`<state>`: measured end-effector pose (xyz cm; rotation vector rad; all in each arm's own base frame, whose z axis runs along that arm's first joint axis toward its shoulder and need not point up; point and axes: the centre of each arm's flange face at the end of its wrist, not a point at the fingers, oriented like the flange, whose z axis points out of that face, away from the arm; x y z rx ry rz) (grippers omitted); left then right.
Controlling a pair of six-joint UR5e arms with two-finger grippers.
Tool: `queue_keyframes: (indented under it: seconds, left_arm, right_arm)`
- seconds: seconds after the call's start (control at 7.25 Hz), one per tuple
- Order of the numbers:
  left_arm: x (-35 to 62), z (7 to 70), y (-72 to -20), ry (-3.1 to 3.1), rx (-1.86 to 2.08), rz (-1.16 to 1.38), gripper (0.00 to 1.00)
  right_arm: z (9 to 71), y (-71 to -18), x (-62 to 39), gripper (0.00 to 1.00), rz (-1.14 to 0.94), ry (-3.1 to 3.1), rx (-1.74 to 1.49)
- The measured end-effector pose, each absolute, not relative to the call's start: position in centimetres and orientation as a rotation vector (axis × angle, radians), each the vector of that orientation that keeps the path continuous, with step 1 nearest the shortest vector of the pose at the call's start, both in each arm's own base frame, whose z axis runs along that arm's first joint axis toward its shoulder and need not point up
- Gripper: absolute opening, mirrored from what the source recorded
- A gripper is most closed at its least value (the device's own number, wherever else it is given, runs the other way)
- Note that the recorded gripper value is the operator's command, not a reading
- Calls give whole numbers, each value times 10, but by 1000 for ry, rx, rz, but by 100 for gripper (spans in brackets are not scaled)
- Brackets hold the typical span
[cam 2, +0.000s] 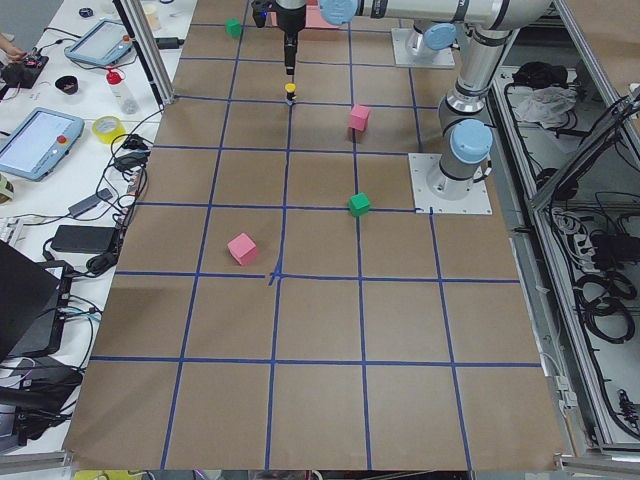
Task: Align button upright
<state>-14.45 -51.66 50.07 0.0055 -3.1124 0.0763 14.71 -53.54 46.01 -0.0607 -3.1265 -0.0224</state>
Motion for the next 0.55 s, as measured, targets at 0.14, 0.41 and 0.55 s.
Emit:
queue_keyframes:
  seconds: [0.14,0.41,0.55]
  left_arm:
    - [-145,500,-515,-3112,6,76,100]
    - [-145,499,-515,-3111,8,74,100]
    - [-145,499,-515,-3111,8,74,100]
  right_arm:
    - [460,-535,147,100,-23,-3124,-58]
    - [460,-535,147,100,-22,-3121,-50]
    - [460,-535,146,100,-22,-3121,-44]
